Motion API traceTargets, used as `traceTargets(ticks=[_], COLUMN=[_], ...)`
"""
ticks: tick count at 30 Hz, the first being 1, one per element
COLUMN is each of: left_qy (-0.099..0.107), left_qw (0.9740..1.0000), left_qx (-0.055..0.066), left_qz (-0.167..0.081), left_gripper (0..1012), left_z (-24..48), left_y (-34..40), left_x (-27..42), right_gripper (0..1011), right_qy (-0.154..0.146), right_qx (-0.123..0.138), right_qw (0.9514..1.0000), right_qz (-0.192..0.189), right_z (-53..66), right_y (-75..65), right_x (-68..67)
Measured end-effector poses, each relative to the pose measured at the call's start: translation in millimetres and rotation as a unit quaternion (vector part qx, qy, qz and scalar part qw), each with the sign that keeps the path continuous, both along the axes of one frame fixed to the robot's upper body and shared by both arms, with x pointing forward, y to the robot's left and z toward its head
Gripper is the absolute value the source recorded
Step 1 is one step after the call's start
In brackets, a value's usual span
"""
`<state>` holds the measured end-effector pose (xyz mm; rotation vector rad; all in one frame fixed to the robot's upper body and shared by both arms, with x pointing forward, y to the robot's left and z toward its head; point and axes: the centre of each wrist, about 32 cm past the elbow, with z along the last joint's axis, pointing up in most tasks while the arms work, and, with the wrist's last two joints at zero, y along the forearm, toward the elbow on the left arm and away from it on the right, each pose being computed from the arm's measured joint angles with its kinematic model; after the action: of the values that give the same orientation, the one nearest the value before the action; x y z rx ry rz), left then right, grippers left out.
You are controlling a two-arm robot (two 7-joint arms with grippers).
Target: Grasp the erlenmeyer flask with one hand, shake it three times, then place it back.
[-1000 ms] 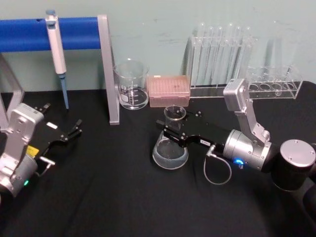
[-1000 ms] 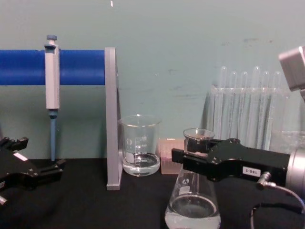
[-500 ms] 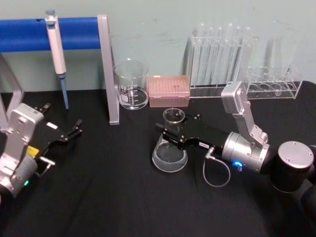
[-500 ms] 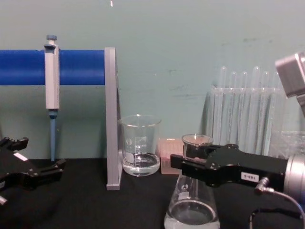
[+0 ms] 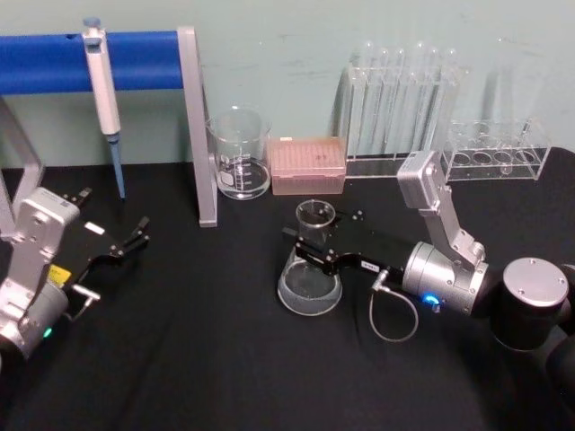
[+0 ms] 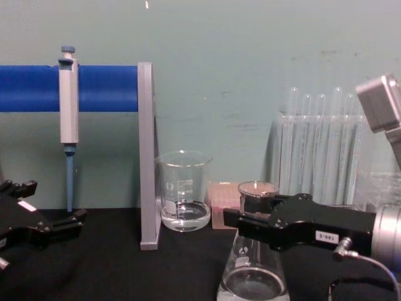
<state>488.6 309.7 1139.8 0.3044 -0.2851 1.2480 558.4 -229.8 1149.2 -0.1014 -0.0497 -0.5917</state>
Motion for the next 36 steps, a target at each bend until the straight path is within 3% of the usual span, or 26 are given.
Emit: traceTargets(ticks=[21,36], left_qy=[0.000,0.000], left_qw=[1.0000,1.0000], left_qx=[0.000,0.000], left_qz=[0.000,0.000], left_gripper=[1001,1001], left_z=[0.0,0.0], left_y=[0.0,0.0], left_x=[0.0,0.0], right_gripper=[476,934], right_qy=[0.000,0.000], right_qx=[0.000,0.000], right_qw=[1.0000,1.0000], right_qz=[-0.001,-0.001], right_z=[0.2,0.1], right_y=[-0.1,-0.3], right_x=[0.0,-0.1])
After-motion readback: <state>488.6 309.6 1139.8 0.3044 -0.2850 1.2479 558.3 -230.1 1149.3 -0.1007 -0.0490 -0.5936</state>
